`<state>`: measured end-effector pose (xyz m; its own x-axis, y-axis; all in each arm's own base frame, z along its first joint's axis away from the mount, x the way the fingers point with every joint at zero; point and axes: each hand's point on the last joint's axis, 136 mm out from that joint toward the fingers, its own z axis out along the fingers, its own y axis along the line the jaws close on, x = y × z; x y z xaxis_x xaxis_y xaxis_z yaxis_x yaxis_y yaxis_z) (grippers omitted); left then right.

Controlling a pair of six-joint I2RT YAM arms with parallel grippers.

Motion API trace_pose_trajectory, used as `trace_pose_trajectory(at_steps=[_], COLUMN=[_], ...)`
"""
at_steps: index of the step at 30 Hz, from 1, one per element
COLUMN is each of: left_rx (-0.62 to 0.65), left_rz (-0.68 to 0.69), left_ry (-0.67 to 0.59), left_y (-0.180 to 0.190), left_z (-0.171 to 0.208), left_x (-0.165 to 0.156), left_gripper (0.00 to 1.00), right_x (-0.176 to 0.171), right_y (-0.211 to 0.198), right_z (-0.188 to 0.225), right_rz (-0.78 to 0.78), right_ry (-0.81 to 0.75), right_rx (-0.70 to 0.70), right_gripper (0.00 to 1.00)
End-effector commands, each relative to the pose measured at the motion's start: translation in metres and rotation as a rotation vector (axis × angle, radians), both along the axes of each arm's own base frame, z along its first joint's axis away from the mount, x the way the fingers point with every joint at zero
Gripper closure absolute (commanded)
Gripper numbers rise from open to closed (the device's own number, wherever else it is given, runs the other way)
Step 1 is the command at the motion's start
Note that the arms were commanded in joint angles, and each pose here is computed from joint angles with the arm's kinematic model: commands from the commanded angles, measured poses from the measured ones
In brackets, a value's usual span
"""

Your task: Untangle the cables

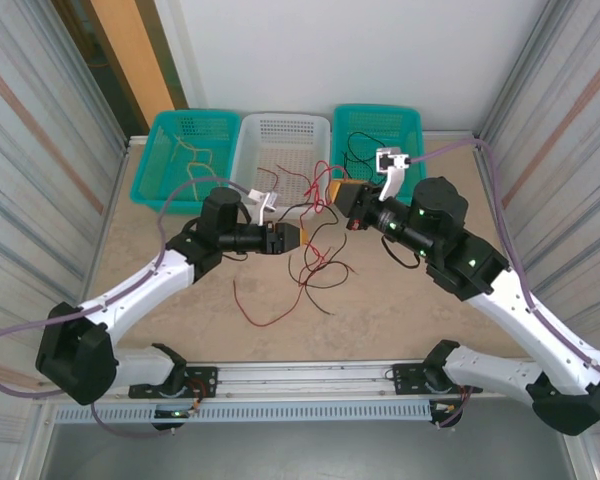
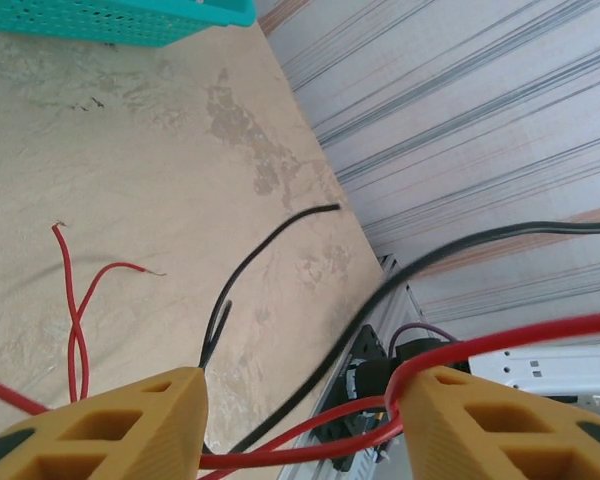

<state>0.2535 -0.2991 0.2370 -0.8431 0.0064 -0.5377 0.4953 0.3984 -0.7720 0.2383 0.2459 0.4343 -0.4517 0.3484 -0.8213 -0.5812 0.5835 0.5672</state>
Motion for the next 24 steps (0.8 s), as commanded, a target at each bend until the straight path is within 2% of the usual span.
trace_pose_trajectory(at_steps=[1, 4, 12, 16, 22, 24], left_rx=[0.006, 0.026, 0.165, 0.190, 0.238, 0.247], left_rz=[-0.018, -0.025, 0.029, 0.041, 0.072, 0.082], left_ry=[0.018, 0.044, 0.111, 0.155, 0.130, 0.131], left_y=[-0.005, -0.006, 0.009, 0.013, 0.031, 0.038], left_z=[-0.007, -0.017, -0.056, -0.070, -0.070, -0.070], left_x=[-0.002, -0.003, 0.001, 0.003, 0.003, 0.004], left_gripper=[0.57, 0.69, 0.79, 0.75, 0.59, 0.56], right_x=[-0.004, -0.005, -0.016, -0.020, -0.022, -0.024], right_y=[-0.013, -0.018, -0.039, -0.047, -0.062, -0.066], right_z=[0.029, 0.037, 0.065, 0.070, 0.068, 0.070], right_rz=[-0.033, -0.049, -0.080, -0.101, -0.149, -0.158], right_ry=[-0.072, -0.098, -0.177, -0.196, -0.200, -0.206], right_rx=[0.062, 0.062, 0.080, 0.072, 0.047, 0.050], right_gripper=[1.00, 1.00, 1.00, 1.00, 1.00, 1.00])
